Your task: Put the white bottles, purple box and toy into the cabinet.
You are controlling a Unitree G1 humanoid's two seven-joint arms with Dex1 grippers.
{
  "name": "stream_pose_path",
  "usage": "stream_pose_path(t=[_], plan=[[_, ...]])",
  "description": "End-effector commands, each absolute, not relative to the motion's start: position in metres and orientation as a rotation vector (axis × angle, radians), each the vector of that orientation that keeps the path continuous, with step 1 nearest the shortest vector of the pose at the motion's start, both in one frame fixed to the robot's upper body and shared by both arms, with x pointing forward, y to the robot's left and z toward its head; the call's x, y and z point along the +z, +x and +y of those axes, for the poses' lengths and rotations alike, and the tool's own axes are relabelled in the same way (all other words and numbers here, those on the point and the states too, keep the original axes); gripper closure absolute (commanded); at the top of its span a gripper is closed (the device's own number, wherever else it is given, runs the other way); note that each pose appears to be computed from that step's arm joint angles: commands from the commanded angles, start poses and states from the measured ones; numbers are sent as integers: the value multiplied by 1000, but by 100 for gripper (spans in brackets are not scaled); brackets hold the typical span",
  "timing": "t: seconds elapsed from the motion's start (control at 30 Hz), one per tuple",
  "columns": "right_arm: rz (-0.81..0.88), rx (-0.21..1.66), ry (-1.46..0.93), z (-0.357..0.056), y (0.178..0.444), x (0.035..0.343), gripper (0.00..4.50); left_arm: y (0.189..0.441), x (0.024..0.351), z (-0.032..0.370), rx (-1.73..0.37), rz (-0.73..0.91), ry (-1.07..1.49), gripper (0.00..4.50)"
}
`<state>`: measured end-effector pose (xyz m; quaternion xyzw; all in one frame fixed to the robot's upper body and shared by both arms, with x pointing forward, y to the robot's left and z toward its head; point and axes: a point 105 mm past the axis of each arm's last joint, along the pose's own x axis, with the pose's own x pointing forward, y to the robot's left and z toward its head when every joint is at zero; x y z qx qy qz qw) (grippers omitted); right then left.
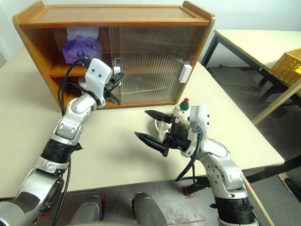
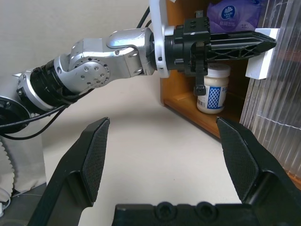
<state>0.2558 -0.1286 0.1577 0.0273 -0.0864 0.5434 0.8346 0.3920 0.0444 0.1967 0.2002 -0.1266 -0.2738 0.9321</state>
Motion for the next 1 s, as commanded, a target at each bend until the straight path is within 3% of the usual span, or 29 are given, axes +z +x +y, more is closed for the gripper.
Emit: stream_pose_path(t=[0.03, 0.3, 0.33, 0.4, 0.7, 0.8, 1.0], plan=[[-187, 1155, 43, -130, 255, 159, 0, 395, 201, 56, -516, -250, 411, 447], [-187, 1158, 40, -131, 255, 159, 0, 396, 197, 68, -458, -202, 380, 447], [-188, 1159, 40, -131, 255, 159, 0, 396, 197, 71, -446, -199, 376, 430], [-187, 1159, 39, -131, 255, 159, 0, 397, 197, 74, -434, -192, 367, 389], [-186, 1158, 40, -130, 255, 158, 0, 397, 197, 78, -427, -178, 356, 93], [-185, 1155, 41, -130, 255, 158, 0, 396, 197, 78, -435, -179, 332, 175], [-186, 1154, 43, -130, 255, 159, 0, 380, 212, 59, -544, -280, 302, 380]])
